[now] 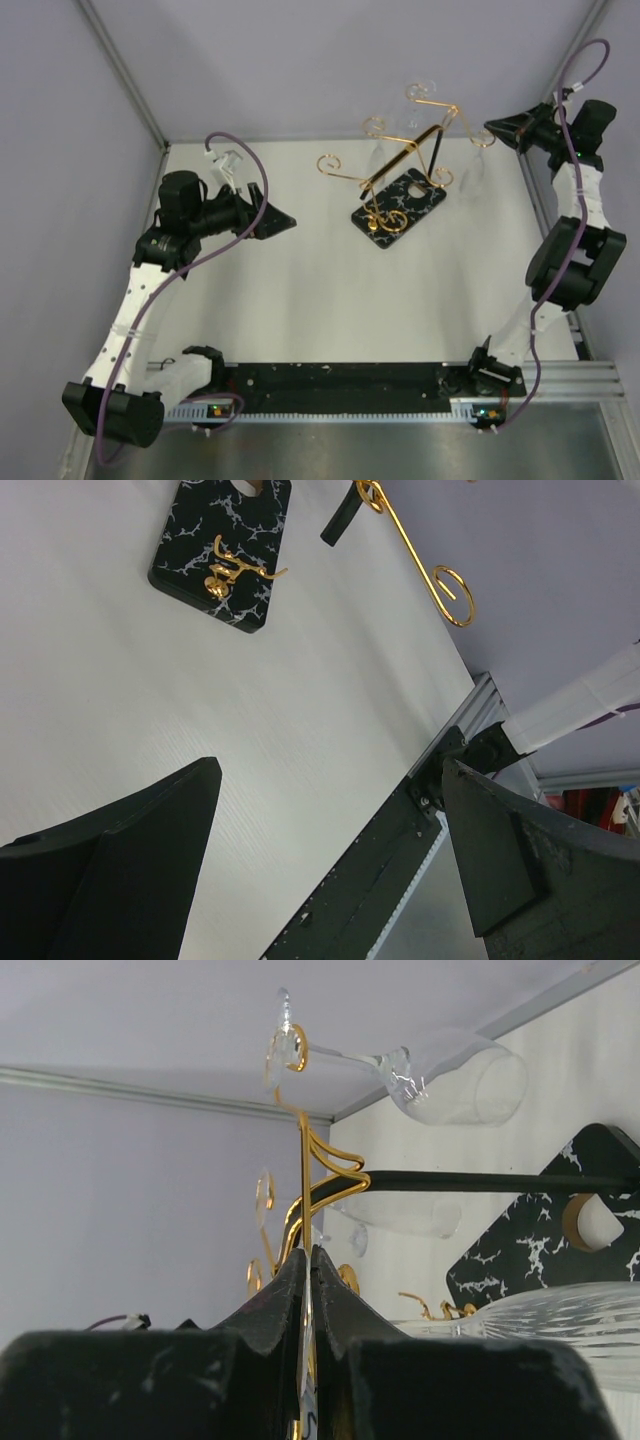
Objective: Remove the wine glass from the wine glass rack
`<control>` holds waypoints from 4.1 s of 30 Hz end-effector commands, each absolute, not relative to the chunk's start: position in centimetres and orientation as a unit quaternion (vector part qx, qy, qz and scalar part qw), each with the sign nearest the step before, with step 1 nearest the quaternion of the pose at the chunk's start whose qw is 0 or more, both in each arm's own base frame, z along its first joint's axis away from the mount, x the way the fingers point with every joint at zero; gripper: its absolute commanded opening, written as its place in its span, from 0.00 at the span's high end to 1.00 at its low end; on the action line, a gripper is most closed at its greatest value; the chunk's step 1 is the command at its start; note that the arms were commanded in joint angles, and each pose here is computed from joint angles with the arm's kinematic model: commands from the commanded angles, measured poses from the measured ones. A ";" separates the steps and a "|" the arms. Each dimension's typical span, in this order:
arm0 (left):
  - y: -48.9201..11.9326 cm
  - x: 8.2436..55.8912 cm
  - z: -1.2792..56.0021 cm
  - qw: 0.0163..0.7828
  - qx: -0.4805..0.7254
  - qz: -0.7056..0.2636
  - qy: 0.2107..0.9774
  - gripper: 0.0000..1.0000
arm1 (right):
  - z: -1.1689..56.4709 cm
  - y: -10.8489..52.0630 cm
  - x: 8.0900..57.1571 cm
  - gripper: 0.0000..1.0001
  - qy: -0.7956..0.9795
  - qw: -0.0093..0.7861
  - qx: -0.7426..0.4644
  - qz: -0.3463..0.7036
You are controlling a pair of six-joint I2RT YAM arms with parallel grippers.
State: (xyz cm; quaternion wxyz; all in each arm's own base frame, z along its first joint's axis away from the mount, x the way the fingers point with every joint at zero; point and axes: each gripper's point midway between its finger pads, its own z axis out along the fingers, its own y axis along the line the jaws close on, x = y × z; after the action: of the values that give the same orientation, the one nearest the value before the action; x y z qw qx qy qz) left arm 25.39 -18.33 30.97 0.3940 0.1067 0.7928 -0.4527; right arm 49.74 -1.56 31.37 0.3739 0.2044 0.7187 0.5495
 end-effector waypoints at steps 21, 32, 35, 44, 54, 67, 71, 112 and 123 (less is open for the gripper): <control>-18.3 24.8 32.0 0.419 0.127 -0.451 0.778 0.03 | 34.8 0.0 45.9 1.00 0.707 0.409 0.167 0.552; -18.2 25.1 31.8 0.418 0.125 -0.446 0.781 0.03 | 36.8 1.6 48.8 1.00 0.713 0.408 0.157 0.548; -18.1 25.1 31.7 0.418 0.124 -0.443 0.783 0.03 | 37.0 1.5 49.7 1.00 0.715 0.408 0.159 0.545; -18.1 25.5 31.4 0.414 0.122 -0.439 0.788 0.03 | 35.9 0.4 52.4 1.00 0.718 0.410 0.178 0.534; -18.1 25.9 31.1 0.411 0.119 -0.436 0.792 0.03 | 36.0 -2.5 54.0 1.00 0.707 0.448 0.227 0.498; -18.2 25.6 31.1 0.410 0.122 -0.442 0.789 0.02 | 36.4 -7.4 50.1 1.00 0.684 0.488 0.303 0.450; -18.1 25.5 31.3 0.414 0.122 -0.441 0.787 0.02 | 36.1 -7.8 48.2 1.00 0.676 0.495 0.316 0.446; -20.4 22.3 38.8 0.422 0.141 -0.572 0.689 0.02 | 61.6 10.5 25.0 1.00 0.561 0.570 0.061 0.598; -21.4 22.2 45.0 0.402 0.129 -0.695 0.582 0.02 | 66.1 15.7 20.3 1.00 0.515 0.511 -0.030 0.688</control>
State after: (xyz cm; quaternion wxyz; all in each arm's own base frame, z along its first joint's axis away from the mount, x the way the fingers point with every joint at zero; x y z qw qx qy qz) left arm 23.72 -21.22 41.15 0.3984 0.1097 0.6531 -0.6346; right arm 22.07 14.97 63.57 0.5102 -0.0034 0.5440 0.6661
